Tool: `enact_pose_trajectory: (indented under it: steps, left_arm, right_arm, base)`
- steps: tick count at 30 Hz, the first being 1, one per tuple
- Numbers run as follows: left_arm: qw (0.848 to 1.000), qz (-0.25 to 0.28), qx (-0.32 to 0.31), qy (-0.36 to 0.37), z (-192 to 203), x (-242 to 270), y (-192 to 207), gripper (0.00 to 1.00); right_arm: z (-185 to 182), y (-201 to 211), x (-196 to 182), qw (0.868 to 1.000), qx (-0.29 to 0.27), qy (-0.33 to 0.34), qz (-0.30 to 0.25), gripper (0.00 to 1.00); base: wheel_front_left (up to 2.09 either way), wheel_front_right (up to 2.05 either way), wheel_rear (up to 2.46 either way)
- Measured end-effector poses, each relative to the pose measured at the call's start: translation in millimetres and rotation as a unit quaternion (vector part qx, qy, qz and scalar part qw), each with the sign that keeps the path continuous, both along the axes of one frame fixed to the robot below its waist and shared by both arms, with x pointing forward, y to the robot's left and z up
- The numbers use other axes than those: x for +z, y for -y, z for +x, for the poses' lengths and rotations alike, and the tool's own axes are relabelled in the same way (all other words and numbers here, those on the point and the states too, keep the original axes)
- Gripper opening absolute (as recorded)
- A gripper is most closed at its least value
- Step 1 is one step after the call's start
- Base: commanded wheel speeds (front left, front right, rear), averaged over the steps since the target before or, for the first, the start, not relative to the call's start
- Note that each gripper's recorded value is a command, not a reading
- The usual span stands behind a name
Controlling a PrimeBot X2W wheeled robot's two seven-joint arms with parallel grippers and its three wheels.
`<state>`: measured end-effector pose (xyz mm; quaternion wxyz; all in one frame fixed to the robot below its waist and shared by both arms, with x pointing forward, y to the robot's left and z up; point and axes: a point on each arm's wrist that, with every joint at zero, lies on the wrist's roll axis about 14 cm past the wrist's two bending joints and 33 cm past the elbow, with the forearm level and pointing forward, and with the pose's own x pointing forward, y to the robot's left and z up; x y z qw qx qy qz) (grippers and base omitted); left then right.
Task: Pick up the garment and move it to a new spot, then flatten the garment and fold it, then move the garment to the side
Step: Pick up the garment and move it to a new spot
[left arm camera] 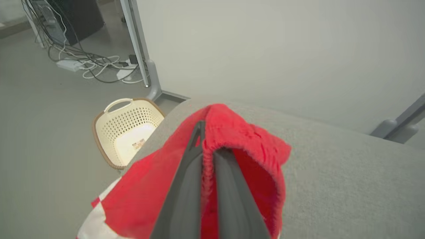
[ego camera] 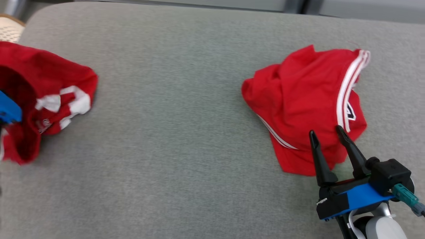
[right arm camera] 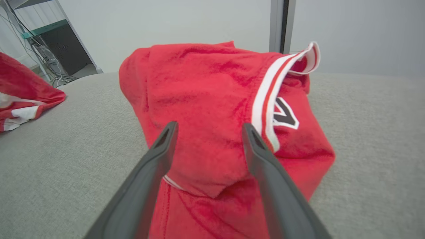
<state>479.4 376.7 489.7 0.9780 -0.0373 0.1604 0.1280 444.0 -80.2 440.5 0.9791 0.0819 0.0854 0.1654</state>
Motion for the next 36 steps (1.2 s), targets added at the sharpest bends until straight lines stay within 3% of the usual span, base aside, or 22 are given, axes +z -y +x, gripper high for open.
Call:
enact_pose_trajectory:
  steps: [1, 2, 9, 20, 25, 29, 32, 36]
  left_arm:
    - [0.999, -0.018, -0.005, -0.028, 0, -18, 8, 0.72]
    - [0.998, -0.037, -0.008, -0.053, 0, -33, 15, 1.0]
    - [0.987, -0.069, -0.046, -0.139, -6, -57, 45, 1.0]
    - [0.986, -0.099, -0.091, -0.102, -22, 15, 73, 1.0]
    - [0.989, -0.099, -0.112, -0.008, -36, 70, 86, 1.0]
    - [0.98, -0.131, -0.132, 0.073, -55, 89, 110, 1.0]
    - [0.965, -0.162, -0.13, 0.16, -65, 106, 122, 1.0]
    - [0.949, -0.196, -0.122, 0.216, -85, 92, 144, 1.0]
  right_arm:
    - [-1, 4, -1, 1.0, -0.005, -0.002, 0.0, 1.0]
    - [-1, 8, -2, 1.0, -0.01, -0.003, 0.0, 1.0]
    - [-8, 25, 9, 0.999, -0.037, 0.011, 0.006, 1.0]
    - [-34, 29, 40, 0.997, -0.046, 0.048, 0.026, 1.0]
    - [-50, 32, 53, 0.996, -0.051, 0.064, 0.031, 1.0]
    - [-61, 41, 63, 0.994, -0.063, 0.079, 0.031, 1.0]
    - [-66, 53, 69, 0.993, -0.079, 0.087, 0.024, 1.0]
    - [-76, 73, 67, 0.991, -0.105, 0.082, 0.015, 1.0]
  base:
    - [0.0, 0.0, 0.0]
    - [0.0, 0.0, 0.0]
    - [0.0, 0.0, 0.0]
    - [0.0, 0.0, 0.0]
    - [0.0, 0.0, 0.0]
    - [0.0, 0.0, 0.0]
    - [0.0, 0.0, 0.0]
    - [0.0, 0.0, 0.0]
